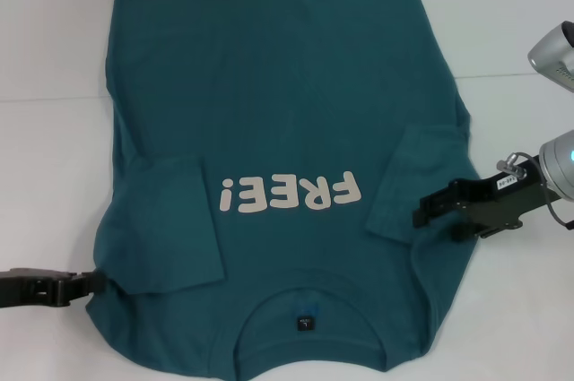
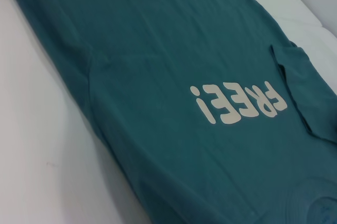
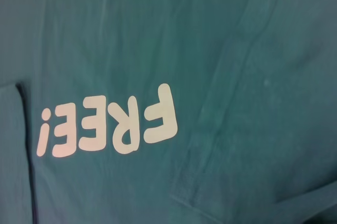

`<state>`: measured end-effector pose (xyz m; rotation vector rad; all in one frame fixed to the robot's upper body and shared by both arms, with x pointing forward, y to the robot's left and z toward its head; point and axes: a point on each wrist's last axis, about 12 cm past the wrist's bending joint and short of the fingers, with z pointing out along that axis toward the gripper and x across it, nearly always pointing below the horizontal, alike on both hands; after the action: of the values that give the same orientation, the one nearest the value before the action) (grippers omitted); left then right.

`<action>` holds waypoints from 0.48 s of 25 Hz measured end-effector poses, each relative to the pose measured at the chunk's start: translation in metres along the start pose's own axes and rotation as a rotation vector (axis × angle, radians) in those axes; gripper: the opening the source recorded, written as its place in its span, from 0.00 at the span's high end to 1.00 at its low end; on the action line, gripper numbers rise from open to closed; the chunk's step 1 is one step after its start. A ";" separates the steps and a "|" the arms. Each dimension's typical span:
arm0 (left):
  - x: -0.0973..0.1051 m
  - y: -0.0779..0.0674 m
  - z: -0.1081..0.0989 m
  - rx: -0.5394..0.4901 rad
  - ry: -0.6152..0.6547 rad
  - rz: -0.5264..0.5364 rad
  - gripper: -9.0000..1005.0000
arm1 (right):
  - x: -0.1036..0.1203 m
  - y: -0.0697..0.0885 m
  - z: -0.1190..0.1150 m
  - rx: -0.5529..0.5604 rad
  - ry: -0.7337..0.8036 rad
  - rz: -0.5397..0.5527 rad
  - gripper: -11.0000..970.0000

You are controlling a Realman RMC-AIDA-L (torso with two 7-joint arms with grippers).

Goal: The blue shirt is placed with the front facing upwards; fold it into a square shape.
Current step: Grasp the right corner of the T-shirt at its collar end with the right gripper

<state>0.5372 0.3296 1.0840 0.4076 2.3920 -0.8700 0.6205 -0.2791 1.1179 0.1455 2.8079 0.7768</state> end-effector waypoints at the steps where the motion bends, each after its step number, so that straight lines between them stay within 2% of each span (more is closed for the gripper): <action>1: 0.000 0.000 0.000 0.001 -0.002 0.001 0.96 | 0.000 0.000 0.000 0.002 0.000 0.001 0.27; 6: 0.001 0.001 0.001 0.013 -0.012 -0.001 0.96 | -0.001 0.001 0.001 0.009 -0.009 0.019 0.28; 12: 0.001 0.002 0.000 0.011 -0.013 0.002 0.96 | 0.000 0.004 0.005 0.011 0.001 0.030 0.43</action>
<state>0.5370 0.3310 1.0823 0.4072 2.3754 -0.8822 0.6222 -0.2735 1.1158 0.1903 2.8174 0.7679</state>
